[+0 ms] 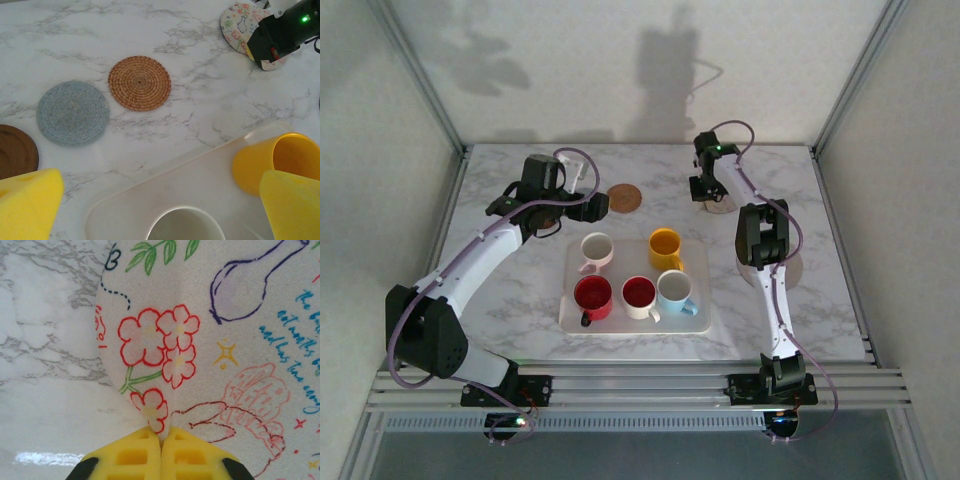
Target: Place the cup by the coaster
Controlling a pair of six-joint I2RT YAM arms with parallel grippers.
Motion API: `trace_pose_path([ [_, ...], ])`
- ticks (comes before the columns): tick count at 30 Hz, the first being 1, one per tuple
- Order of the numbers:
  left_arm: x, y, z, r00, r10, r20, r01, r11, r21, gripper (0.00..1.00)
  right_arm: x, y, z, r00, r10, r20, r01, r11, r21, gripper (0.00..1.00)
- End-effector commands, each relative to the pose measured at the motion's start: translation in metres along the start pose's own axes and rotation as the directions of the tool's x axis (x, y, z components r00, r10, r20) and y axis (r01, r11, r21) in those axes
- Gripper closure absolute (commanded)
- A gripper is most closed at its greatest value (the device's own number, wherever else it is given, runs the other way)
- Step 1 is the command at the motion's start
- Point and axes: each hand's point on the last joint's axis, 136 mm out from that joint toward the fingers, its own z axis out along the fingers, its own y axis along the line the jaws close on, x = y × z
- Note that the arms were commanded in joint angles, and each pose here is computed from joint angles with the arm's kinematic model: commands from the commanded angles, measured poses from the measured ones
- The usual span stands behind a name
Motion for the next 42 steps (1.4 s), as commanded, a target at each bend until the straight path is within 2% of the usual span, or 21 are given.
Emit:
trace_pose_path([
  [1,-0.005,-0.004,-0.012,1.0,0.016,0.017,-0.016,1.0,-0.007,0.0,-0.001,0.019,-0.03,1.0,-0.015,0.021,0.016,0.998,-0.061,1.0],
  [15,0.004,0.0,-0.017,1.0,0.027,0.006,-0.027,0.999,-0.026,0.0,0.006,0.057,-0.043,0.999,-0.038,0.019,0.04,0.99,-0.133,1.0],
  [42,0.014,0.004,-0.009,0.999,0.042,-0.026,-0.043,0.998,-0.034,0.0,0.009,0.112,-0.037,0.999,-0.037,-0.001,0.036,0.962,-0.27,1.0],
])
